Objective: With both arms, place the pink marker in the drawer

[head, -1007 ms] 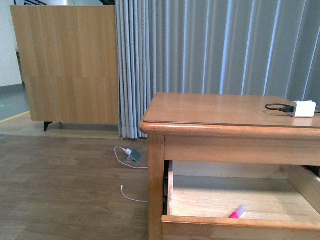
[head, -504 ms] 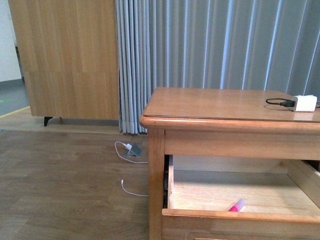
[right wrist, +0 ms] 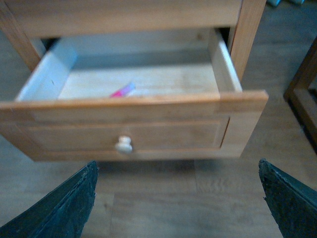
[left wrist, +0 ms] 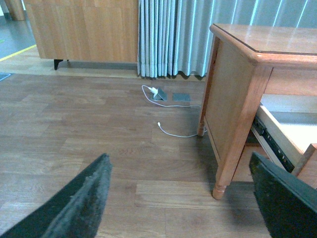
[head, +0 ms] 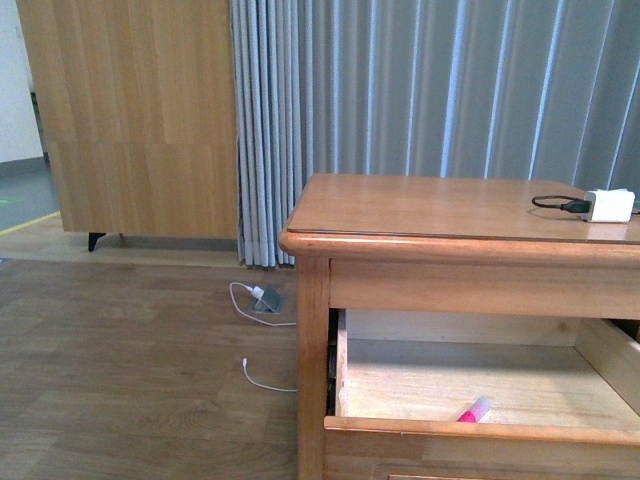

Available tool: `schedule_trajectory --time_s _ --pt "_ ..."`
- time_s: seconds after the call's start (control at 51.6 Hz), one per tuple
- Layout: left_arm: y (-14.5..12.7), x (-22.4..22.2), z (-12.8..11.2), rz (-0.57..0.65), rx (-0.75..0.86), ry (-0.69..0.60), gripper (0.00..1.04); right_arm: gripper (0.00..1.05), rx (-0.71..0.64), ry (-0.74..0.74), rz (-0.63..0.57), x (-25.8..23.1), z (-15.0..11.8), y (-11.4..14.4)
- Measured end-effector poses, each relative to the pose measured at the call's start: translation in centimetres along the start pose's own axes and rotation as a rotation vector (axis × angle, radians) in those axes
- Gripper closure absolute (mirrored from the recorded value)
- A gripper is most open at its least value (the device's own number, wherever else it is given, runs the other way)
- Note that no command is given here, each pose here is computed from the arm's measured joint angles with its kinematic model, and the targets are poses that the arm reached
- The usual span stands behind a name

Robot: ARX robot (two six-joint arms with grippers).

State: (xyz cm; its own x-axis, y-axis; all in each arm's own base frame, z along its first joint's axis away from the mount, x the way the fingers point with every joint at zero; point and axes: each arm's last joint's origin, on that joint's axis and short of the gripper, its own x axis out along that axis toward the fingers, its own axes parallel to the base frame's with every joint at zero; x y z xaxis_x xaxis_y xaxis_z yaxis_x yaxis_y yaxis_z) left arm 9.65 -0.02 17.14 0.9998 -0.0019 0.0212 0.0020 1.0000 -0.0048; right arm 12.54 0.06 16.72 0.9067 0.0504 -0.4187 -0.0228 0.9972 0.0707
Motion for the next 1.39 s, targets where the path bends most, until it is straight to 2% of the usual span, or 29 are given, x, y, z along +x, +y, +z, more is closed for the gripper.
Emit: schedule_trajectory --time_s 0.077,0.252,0.446,0.697,1.007,1.395 --pt "0.0 0.0 0.0 0.000 0.001 0.000 0.05 0.08 0.009 0.102 0.045 0.6 0.1 0.1" --pt "0.0 0.0 0.0 0.000 0.001 0.000 0.06 0.08 0.013 0.242 0.099 2.7 1.0 0.7" --pt "0.0 0.0 0.0 0.000 0.001 0.000 0.06 0.08 -0.016 0.302 0.105 6.3 2.4 1.9" --pt "0.0 0.0 0.0 0.000 0.001 0.000 0.06 0.08 0.021 0.342 0.021 12.3 3.0 3.3" --pt "0.0 0.0 0.0 0.000 0.001 0.000 0.06 0.08 0.036 0.303 -0.029 16.7 3.6 3.7" --pt "0.0 0.0 0.0 0.000 0.001 0.000 0.06 0.08 0.065 0.175 -0.069 21.5 4.8 3.6"
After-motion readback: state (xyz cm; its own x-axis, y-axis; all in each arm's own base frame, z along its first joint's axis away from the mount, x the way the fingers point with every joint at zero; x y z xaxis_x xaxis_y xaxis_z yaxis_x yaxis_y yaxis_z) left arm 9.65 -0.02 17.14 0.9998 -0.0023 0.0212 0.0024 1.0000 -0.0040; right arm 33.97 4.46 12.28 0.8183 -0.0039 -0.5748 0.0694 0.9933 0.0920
